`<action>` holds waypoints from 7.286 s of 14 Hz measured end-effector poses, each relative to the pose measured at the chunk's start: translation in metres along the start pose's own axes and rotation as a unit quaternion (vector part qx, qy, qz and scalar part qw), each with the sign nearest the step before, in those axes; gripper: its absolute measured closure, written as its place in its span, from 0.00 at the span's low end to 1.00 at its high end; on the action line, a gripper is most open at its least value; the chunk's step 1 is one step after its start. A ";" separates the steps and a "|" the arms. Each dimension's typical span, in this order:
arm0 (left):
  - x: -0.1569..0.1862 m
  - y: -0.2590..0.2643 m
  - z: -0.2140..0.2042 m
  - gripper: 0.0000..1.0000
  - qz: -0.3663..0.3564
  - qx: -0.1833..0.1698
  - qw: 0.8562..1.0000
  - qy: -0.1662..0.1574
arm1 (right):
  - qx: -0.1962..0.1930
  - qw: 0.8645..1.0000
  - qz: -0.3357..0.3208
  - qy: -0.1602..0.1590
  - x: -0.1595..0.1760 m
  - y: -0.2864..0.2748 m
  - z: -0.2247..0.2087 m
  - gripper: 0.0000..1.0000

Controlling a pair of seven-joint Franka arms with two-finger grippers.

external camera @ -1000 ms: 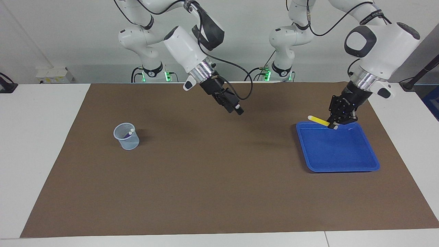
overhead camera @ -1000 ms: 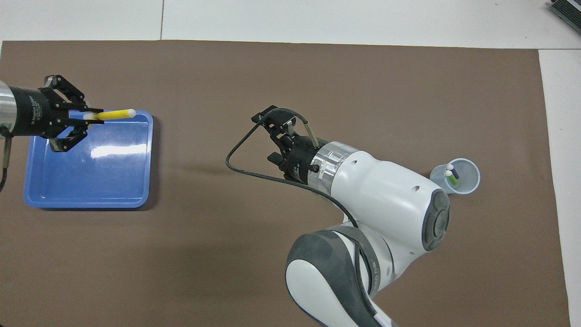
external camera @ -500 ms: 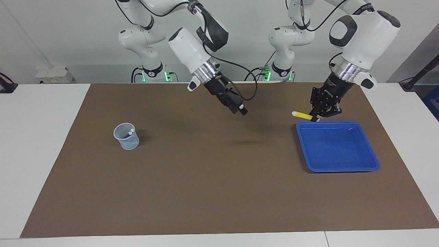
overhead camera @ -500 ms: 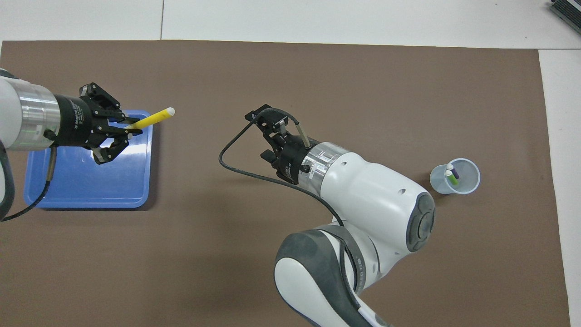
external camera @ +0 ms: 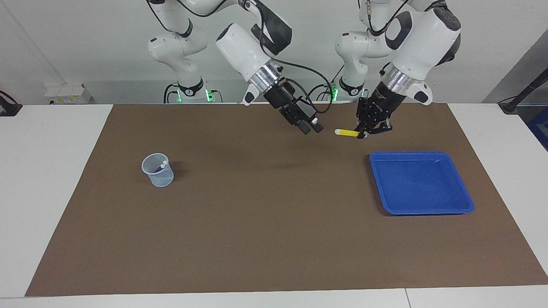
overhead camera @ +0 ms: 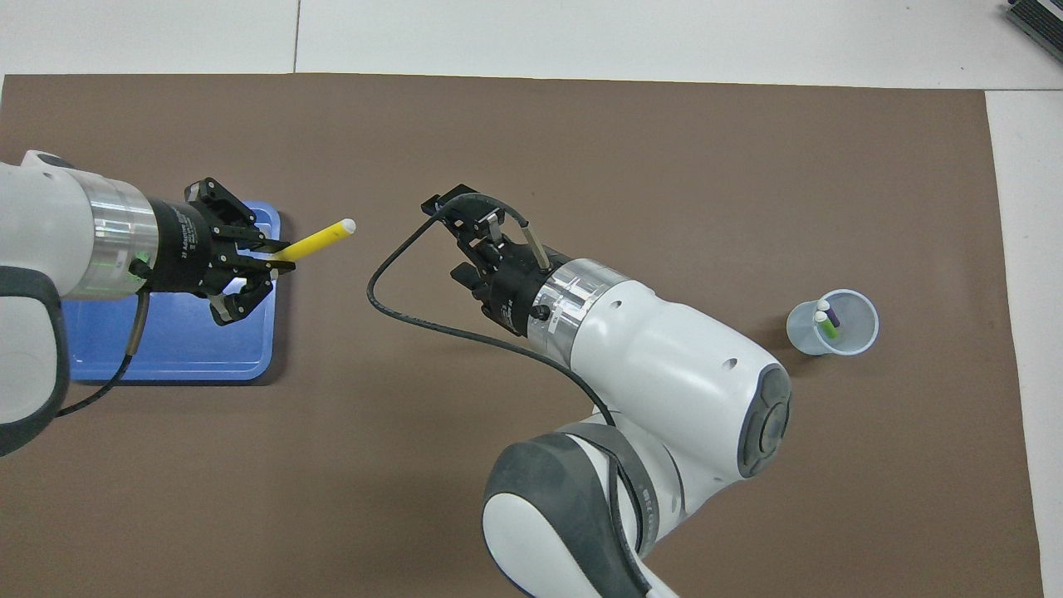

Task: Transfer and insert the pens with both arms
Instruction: 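Grasp the yellow pen's free end with the right gripper, then open the left gripper while the right gripper pulls the pen away, then carry the yellow pen to the clear cup with the right gripper, then lower the yellow pen into the clear cup with the right gripper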

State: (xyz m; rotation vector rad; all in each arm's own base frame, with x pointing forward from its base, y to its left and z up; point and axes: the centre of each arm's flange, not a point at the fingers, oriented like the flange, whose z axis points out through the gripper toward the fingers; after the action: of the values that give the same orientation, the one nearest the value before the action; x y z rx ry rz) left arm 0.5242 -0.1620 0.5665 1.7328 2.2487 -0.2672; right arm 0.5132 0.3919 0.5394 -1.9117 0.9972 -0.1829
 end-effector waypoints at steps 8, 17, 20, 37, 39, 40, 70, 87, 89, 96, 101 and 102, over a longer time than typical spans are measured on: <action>-0.012 -0.017 0.002 0.81 -0.033 0.005 0.999 0.001 | -0.004 1.000 -0.016 -0.022 -0.036 0.006 0.011 0.11; -0.014 -0.023 -0.006 0.81 -0.037 0.001 0.999 0.000 | 0.002 0.999 -0.033 -0.017 -0.036 0.008 0.017 0.30; -0.014 -0.024 -0.007 0.81 -0.038 0.002 0.999 0.000 | 0.003 0.999 -0.037 -0.018 -0.036 0.007 0.017 0.40; -0.016 -0.031 -0.013 0.81 -0.042 0.001 0.999 0.004 | -0.004 0.997 -0.077 -0.010 -0.023 0.013 0.023 0.81; -0.016 -0.031 -0.013 0.81 -0.041 0.000 0.999 0.005 | -0.004 0.997 -0.077 -0.010 -0.023 0.013 0.023 0.81; -0.017 -0.032 -0.013 0.81 -0.038 -0.002 0.999 0.009 | -0.004 0.997 -0.078 -0.010 -0.024 0.013 0.024 0.81; 0.174 0.017 -0.072 0.00 0.720 0.114 0.682 0.053 | -0.411 0.580 -0.678 -0.185 0.277 0.069 -0.143 0.81; 0.162 0.022 -0.107 0.00 0.771 0.146 0.605 0.134 | -0.426 0.550 -0.686 -0.210 0.320 0.153 -0.166 0.81; 0.162 0.023 -0.108 0.00 0.772 0.143 0.605 0.136 | -0.427 0.551 -0.685 -0.211 0.318 0.155 -0.164 0.80; 0.143 0.027 -0.098 0.00 0.786 0.132 0.587 0.142 | -0.427 0.555 -0.687 -0.196 0.317 0.145 -0.167 0.15; 0.124 0.035 -0.091 0.00 0.798 0.133 0.573 0.132 | -0.434 0.585 -0.663 -0.173 0.291 0.105 -0.181 0.00; 0.121 0.039 -0.093 0.00 0.800 0.131 0.572 0.129 | -0.435 0.595 -0.654 -0.173 0.281 0.096 -0.185 0.00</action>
State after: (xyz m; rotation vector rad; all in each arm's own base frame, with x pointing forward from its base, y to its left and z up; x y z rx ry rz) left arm 0.5229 -0.0121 0.6148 3.1839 -0.0897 0.1209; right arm 0.5517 0.0479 0.4900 -3.0486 -1.0205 -0.1265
